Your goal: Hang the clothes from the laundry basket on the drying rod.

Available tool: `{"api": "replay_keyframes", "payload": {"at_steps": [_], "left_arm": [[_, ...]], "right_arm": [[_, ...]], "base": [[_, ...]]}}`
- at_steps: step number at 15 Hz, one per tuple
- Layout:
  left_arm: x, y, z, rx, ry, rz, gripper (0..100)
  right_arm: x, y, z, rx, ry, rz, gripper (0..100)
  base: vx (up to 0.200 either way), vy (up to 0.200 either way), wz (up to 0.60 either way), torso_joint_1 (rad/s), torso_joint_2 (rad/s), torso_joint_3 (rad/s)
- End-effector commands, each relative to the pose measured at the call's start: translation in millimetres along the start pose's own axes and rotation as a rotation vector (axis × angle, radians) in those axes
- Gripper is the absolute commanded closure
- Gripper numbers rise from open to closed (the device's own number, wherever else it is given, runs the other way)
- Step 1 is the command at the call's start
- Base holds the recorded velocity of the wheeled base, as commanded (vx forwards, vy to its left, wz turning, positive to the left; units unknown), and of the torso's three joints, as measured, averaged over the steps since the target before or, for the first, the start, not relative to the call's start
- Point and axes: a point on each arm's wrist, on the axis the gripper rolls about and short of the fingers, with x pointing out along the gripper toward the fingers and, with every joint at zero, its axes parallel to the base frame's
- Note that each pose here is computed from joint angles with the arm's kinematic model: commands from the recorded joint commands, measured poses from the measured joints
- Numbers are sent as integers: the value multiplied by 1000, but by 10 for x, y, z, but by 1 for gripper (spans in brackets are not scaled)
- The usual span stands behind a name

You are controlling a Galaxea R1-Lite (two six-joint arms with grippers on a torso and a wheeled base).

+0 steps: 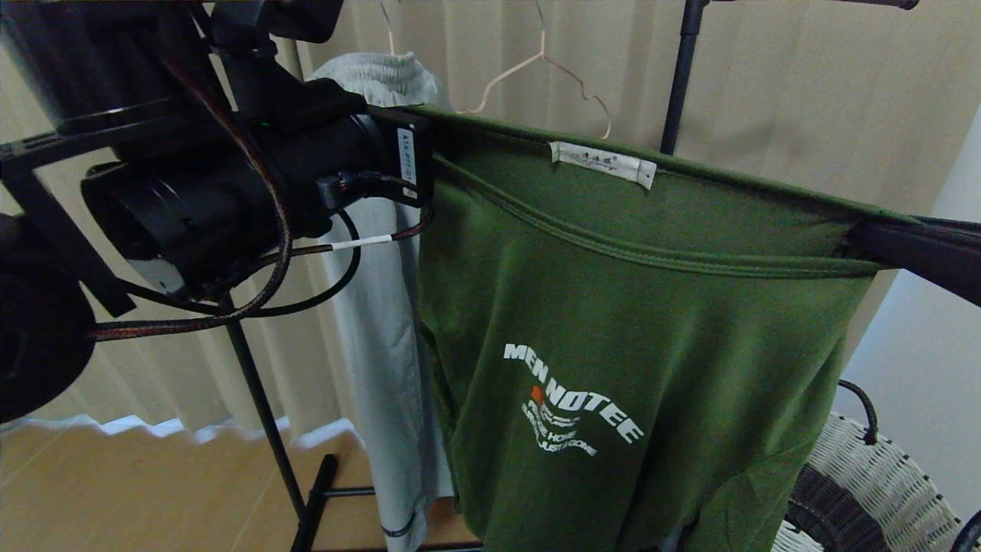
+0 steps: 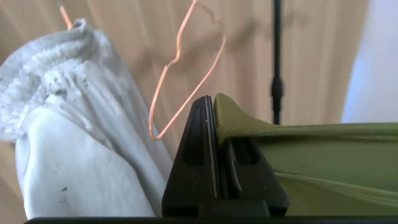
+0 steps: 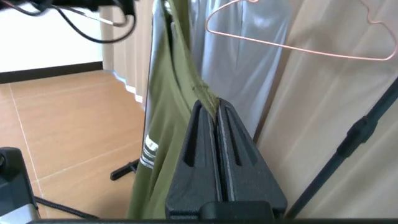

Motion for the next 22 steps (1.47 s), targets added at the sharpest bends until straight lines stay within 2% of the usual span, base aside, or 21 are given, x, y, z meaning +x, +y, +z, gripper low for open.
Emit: {"api": "replay_keyframes", "payload": {"at_steps": [1, 5, 7, 8, 10, 12, 15, 18, 20, 21, 22], "left_arm": [[42, -15, -40, 2, 13, -1, 100], [51, -68, -182, 4, 61, -17, 100], [70, -139, -245, -20, 80, -37, 100], [78, -172, -329, -36, 108, -45, 100], [53, -167, -362, -33, 117, -45, 100], [23, -131, -255, -30, 86, -40, 100], [-47, -96, -160, -38, 57, -32, 100], [-256, -53, -19, -50, 17, -44, 100], [-434, -85, 80, -58, -17, -82, 100], [-582, -128, 148, -66, -48, -154, 100], [-638, -126, 158, -66, -55, -181, 100]], "right_arm": [[-23, 9, 0, -2, -4, 1, 100], [200, -73, -15, 8, 39, -2, 100], [366, -133, -32, 16, 64, -5, 100], [556, -213, -34, 20, 80, -14, 100], [689, -287, 54, 15, 64, -26, 100], [749, -323, 151, 5, 39, -31, 100], [945, -395, 94, 16, 63, -34, 100], [1068, -497, 70, 1, 23, -72, 100], [1132, -522, 73, -3, 7, -72, 100], [1184, -542, 71, -2, 9, -72, 100], [1205, -550, 68, -2, 9, -72, 100]], "base": [[0, 0, 0, 0, 0, 0], [0, 0, 0, 0, 0, 0], [0, 0, 0, 0, 0, 0], [0, 0, 0, 0, 0, 0], [0, 0, 0, 0, 0, 0], [0, 0, 0, 0, 0, 0], [0, 0, 0, 0, 0, 0], [0, 0, 0, 0, 0, 0], [0, 0, 0, 0, 0, 0], [0, 0, 0, 0, 0, 0], [0, 0, 0, 0, 0, 0]]}}
